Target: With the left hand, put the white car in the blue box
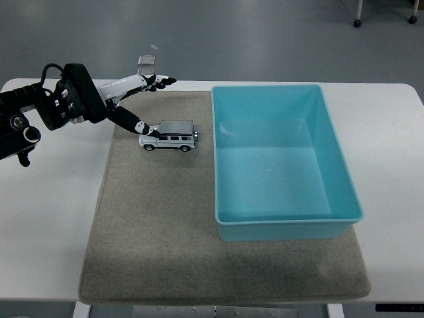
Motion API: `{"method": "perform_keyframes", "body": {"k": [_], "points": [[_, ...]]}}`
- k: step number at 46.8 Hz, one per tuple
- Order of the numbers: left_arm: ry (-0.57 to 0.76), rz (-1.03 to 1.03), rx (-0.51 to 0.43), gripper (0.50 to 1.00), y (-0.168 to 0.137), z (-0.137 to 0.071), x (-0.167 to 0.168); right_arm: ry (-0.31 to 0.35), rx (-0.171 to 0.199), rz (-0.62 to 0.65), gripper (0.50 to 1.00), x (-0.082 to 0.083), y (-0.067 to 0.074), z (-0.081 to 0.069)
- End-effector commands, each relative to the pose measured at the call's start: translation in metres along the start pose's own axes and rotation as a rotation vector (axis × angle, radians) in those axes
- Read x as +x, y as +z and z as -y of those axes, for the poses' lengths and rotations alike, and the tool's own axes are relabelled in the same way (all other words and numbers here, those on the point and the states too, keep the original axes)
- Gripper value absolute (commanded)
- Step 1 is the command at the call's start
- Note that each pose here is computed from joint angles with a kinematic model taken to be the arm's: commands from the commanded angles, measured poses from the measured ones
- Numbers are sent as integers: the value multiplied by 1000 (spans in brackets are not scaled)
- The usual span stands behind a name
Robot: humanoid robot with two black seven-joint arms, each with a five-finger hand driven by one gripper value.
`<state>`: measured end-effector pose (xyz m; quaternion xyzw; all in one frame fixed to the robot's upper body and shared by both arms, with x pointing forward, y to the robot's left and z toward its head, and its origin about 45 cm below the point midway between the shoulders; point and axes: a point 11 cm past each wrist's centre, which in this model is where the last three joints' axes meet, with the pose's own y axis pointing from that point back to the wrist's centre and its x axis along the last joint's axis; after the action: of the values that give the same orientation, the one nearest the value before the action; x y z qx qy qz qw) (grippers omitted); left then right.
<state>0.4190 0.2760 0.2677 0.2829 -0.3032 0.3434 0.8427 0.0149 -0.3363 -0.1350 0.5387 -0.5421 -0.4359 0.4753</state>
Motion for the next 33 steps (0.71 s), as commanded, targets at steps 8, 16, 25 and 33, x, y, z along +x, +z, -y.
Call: {"method": "perform_keyframes", "body": {"k": [8,16,25,33], "points": [[-12,78,42,889,-9,0,-7,0,0,-1,936,0,0,0],[-34,129,64,896,-15,2,-17,0,0,-1,936,0,0,0],[-49,140,52,906,-11,9,-25,0,0,-1,936,0,0,0],[-67,143,51,900,-10,17,-32,0,0,1,936,0,0,0]]}}
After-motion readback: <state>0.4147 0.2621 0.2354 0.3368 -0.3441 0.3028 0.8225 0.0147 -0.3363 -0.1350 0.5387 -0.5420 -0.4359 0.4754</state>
